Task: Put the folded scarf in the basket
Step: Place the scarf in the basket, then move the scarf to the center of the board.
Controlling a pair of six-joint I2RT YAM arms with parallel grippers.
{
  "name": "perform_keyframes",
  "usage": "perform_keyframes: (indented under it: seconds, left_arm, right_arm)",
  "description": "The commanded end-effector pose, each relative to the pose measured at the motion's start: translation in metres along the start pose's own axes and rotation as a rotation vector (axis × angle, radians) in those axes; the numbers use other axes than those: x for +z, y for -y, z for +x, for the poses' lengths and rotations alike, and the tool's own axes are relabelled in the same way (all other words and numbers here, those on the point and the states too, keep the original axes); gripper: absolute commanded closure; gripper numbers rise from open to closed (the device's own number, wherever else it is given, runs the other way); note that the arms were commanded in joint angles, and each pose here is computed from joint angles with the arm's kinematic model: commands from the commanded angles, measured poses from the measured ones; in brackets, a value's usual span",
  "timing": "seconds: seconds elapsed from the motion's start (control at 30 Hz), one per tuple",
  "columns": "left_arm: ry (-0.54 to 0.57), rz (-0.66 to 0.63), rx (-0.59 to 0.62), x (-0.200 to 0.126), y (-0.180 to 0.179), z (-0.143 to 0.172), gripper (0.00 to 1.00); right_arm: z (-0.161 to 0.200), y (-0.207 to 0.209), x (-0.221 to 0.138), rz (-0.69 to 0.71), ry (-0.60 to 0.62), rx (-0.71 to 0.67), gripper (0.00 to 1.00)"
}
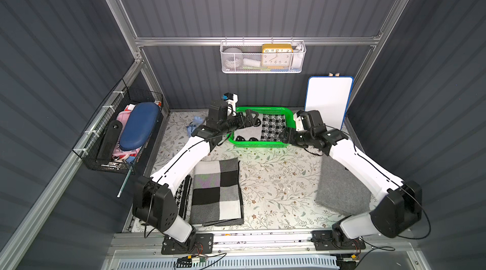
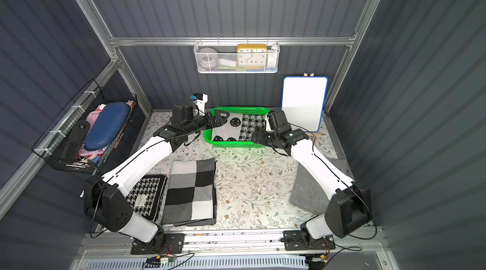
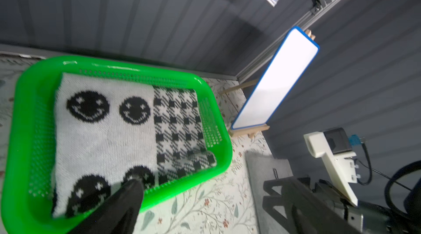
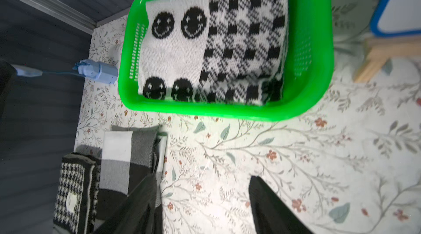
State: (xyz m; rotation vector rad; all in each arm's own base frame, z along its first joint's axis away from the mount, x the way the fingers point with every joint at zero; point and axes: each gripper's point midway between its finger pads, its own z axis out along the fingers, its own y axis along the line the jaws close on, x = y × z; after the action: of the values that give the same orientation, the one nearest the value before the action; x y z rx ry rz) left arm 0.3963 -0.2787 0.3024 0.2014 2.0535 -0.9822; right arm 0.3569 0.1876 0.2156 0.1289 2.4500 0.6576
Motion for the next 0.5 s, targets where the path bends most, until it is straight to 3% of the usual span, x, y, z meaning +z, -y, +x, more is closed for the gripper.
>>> perform_keyframes:
  seconds: [0.0,0.23,0.47]
  left_arm:
    - [-0.044,-0.028,-0.048,-0.019,-0.002,0.033,0.01]
    - [-0.119,-0.139,-0.176,-0.052,-0.043,0.108,0.01]
    - [-0.169,-0.22,-0.324,-0.071,-0.075,0.165,0.01]
  right_arm:
    - [0.024,-0.008,-0.01,-0.06,-0.014,0.077,0.32]
    - [0.079,-0.008,-0.005,-0.031,-0.075,0.131,0.32]
    - [0.133,-0.041,0.038,-0.073,-0.084,0.244,0.32]
